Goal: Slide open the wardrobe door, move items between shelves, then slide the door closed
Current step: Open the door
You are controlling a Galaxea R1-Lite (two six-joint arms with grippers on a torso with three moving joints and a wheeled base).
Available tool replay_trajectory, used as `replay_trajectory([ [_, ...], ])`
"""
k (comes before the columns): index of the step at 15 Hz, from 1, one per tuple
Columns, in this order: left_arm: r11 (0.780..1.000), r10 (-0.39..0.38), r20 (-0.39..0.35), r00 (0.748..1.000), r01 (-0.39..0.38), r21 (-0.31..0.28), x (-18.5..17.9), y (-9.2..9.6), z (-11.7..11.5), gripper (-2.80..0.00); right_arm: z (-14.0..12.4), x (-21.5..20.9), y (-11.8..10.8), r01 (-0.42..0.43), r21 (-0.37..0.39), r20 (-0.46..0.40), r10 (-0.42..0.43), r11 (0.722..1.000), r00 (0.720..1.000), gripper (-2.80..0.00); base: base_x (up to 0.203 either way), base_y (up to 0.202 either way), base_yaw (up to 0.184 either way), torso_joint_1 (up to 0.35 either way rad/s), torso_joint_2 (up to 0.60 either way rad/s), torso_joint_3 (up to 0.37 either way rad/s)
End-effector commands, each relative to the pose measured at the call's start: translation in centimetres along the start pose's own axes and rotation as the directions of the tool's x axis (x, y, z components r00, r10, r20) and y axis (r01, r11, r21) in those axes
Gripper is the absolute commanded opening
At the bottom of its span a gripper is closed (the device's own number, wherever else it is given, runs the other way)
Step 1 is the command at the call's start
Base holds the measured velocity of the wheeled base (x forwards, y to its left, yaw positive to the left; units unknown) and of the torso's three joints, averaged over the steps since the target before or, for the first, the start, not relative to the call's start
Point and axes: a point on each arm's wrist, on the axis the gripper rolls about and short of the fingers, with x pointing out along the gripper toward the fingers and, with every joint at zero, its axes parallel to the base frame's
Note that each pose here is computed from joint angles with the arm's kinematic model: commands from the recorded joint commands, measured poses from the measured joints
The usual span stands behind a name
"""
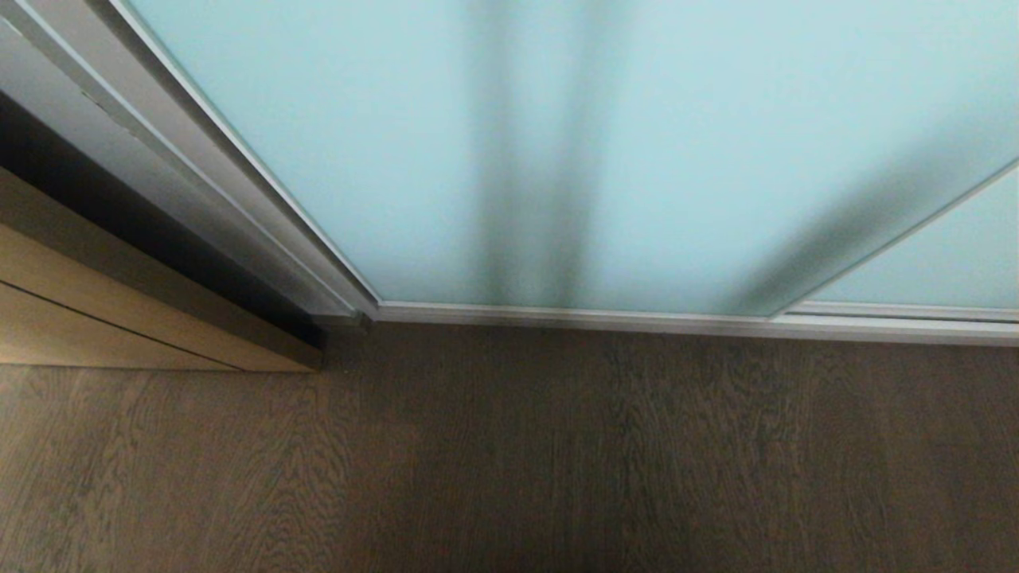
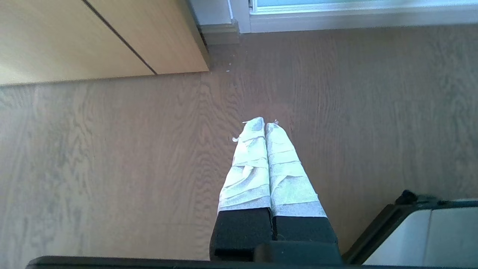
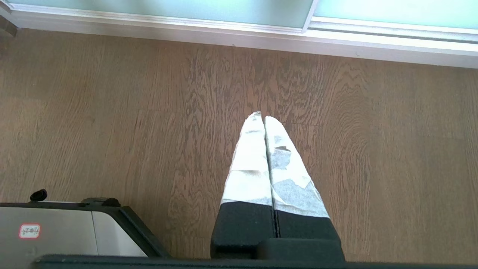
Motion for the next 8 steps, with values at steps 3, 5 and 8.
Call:
replay_trajectory([
  [3,1.0,0.004,-0.007,1.0,-0.004,0.006,0.01,0.0,-0.06,-2.8,-0.01,0.0,0.0,0.0,0.0,-0.002,0.0,1.0,1.0,-2.8,0.0,0.0,0.0,0.0,0.0,0.0],
  [5,1.0,0.004,-0.002,1.0,-0.004,0.005,0.01,0.01,-0.01,-2.8,0.0,0.0,0.0,0.0,0.0,0.0,0.0,1.0,1.0,-2.8,0.0,0.0,0.0,0.0,0.0,0.0],
  [8,1.0,0.006,0.001,1.0,-0.006,0.017,0.0,0.02,0.05,-2.8,0.0,0.0,0.0,0.0,0.0,0.0,0.0,1.0,1.0,-2.8,0.0,0.0,0.0,0.0,0.0,0.0],
])
